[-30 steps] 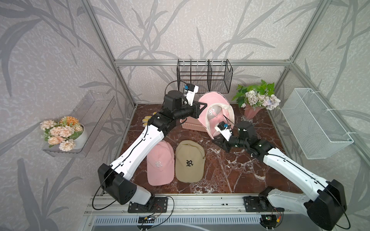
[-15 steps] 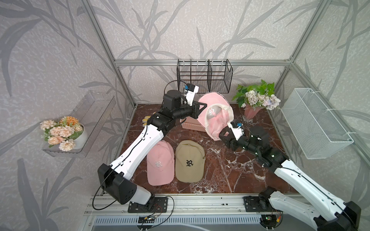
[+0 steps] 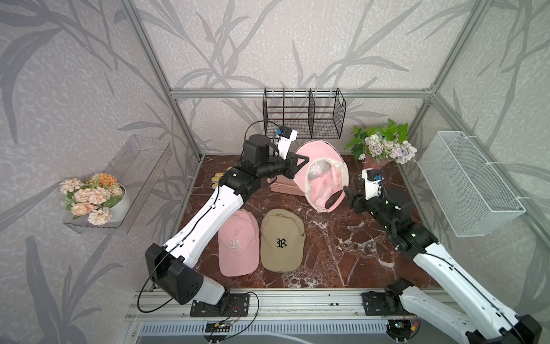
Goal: Turn the baseball cap inside out
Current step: Turn over the baseball cap.
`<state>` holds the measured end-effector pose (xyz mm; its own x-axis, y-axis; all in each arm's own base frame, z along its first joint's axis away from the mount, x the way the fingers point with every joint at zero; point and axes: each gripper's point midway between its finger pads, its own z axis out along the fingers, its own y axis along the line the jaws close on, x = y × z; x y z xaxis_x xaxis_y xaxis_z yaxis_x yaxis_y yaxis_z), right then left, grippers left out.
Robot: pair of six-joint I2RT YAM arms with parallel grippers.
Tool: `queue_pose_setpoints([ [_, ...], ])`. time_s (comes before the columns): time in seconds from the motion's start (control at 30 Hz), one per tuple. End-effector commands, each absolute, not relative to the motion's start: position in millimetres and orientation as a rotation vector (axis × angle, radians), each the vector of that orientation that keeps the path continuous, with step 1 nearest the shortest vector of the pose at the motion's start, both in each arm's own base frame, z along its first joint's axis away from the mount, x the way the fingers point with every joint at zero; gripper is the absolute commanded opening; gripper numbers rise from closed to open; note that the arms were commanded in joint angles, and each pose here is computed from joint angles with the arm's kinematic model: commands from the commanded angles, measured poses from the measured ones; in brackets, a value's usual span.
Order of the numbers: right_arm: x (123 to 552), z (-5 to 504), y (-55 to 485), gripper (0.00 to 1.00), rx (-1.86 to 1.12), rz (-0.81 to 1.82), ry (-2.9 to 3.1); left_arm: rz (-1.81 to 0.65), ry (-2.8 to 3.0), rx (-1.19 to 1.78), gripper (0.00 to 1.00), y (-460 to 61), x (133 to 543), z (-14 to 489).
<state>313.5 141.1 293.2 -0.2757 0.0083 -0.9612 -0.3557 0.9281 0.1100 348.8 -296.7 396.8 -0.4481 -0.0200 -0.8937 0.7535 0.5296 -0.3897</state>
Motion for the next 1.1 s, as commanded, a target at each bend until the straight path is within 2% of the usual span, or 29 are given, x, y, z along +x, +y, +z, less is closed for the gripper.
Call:
queue_pose_setpoints([
  [0.0, 322.1, 304.0, 137.8, 0.65, -0.190, 0.387, 1.801, -1.080, 1.724, 0.691, 0.00, -300.0, 331.7, 416.5],
  [0.13, 328.1, 295.8, 142.2, 0.62, -0.198, 0.415, 1.823, -1.112, 1.698, 0.724, 0.00, -303.1, 325.4, 420.2],
  [0.2, 330.8, 289.6, 140.7, 0.50, -0.187, 0.400, 1.843, -1.117, 1.694, 0.719, 0.00, -303.0, 325.7, 421.6],
  [0.27, 333.8, 280.9, 132.0, 0.31, -0.138, 0.359, 1.877, -1.085, 1.695, 0.688, 0.00, -300.1, 331.4, 422.5],
  [0.37, 333.4, 269.9, 122.7, 0.12, -0.098, 0.304, 1.928, -1.047, 1.677, 0.653, 0.00, -296.3, 337.3, 425.0],
  [0.43, 330.6, 263.2, 118.1, 0.04, -0.088, 0.277, 1.971, -1.035, 1.660, 0.636, 0.00, -296.5, 339.0, 426.1],
  [0.5, 325.9, 259.1, 119.2, 0.00, -0.105, 0.282, 2.001, -0.993, 1.650, 0.625, 0.00, -296.8, 343.2, 423.2],
  [0.7, 310.2, 252.7, 125.5, 0.00, -0.145, 0.341, 2.063, -0.748, 1.651, 0.512, 0.00, -287.0, 366.7, 412.3],
  [0.83, 308.1, 256.1, 127.8, 0.01, -0.170, 0.353, 2.052, -0.790, 1.633, 0.579, 0.00, -300.1, 356.8, 409.6],
  [1.0, 305.9, 295.3, 128.7, 0.47, -0.215, 0.362, 1.897, -0.879, 1.679, 0.665, 0.00, -316.4, 341.9, 399.5],
  [1.07, 302.1, 311.6, 134.5, 0.52, -0.269, 0.385, 1.829, -0.903, 1.723, 0.644, 0.00, -317.8, 342.5, 394.9],
])
